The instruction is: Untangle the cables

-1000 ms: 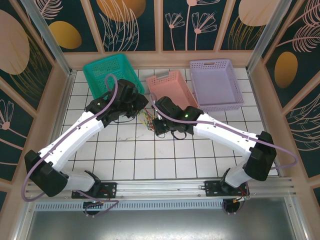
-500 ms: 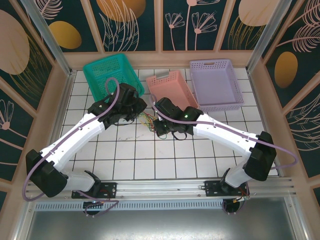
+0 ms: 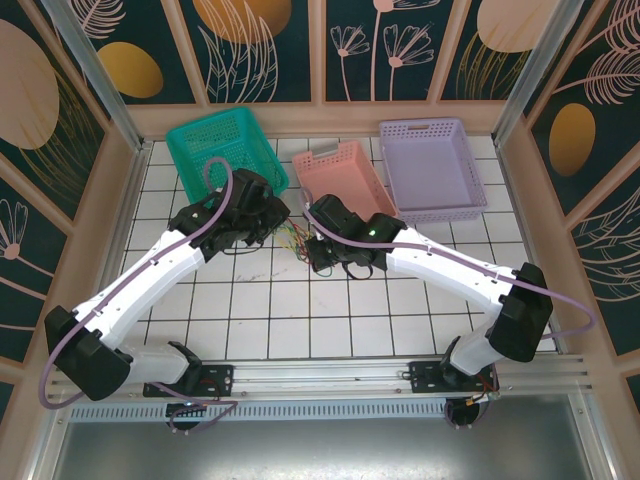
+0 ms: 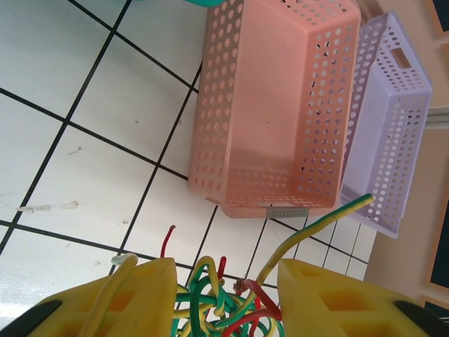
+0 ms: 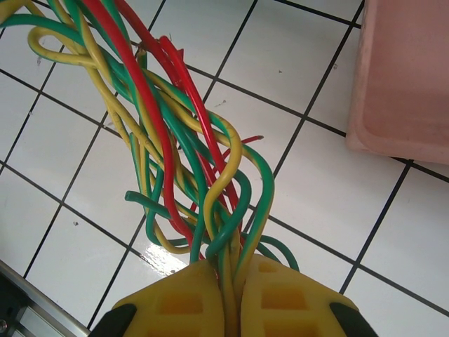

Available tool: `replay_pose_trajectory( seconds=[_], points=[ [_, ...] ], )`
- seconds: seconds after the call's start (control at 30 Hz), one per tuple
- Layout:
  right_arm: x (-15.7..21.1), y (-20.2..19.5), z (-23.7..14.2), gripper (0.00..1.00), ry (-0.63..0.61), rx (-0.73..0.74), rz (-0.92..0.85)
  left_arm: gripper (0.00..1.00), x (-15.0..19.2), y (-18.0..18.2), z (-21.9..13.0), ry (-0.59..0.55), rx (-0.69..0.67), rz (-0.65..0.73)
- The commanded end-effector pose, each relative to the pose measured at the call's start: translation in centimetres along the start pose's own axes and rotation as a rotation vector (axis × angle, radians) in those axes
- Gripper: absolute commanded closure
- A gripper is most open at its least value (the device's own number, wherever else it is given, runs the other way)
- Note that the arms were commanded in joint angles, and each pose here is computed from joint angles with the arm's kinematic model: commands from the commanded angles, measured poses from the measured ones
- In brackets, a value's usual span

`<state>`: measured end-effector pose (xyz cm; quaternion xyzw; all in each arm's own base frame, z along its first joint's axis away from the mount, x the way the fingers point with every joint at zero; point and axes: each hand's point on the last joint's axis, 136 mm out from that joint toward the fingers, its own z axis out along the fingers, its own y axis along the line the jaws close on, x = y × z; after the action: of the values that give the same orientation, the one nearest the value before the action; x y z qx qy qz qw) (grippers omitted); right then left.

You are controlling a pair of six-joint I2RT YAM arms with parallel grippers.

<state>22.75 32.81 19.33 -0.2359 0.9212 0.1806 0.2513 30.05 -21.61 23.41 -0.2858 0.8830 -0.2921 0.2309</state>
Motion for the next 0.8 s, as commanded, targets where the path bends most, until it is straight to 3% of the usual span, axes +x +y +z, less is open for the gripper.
replay_pose_trajectory(
  seconds=[0.0,0.17,0.37,0.6,0.7,0.77],
  points=[
    [-1.6,1.3,-0.2,1.00,-0.051,-0.033,0.006,0.58,0.2,0.0,0.2,0.007,0.005,-0.010],
    [-1.6,1.5,-0.2,1.00,-0.054,-0.037,0.005,0.66,0.5,-0.2,0.8,0.028,0.011,-0.001],
    [-2.2,1.8,-0.8,1.00,-0.074,-0.048,0.004,0.67,1.2,0.6,1.8,0.053,0.001,-0.002],
    [-2.3,1.9,-1.1,1.00,-0.086,-0.052,-0.002,0.85,1.6,1.0,2.6,0.072,-0.011,0.006],
    [-1.9,1.7,-1.1,1.00,-0.078,-0.049,0.000,0.98,1.4,1.3,2.2,0.054,-0.017,0.007],
    [-1.4,1.6,-0.9,1.00,-0.064,-0.052,0.003,1.00,1.0,1.4,1.9,0.036,-0.028,0.016]
  ],
)
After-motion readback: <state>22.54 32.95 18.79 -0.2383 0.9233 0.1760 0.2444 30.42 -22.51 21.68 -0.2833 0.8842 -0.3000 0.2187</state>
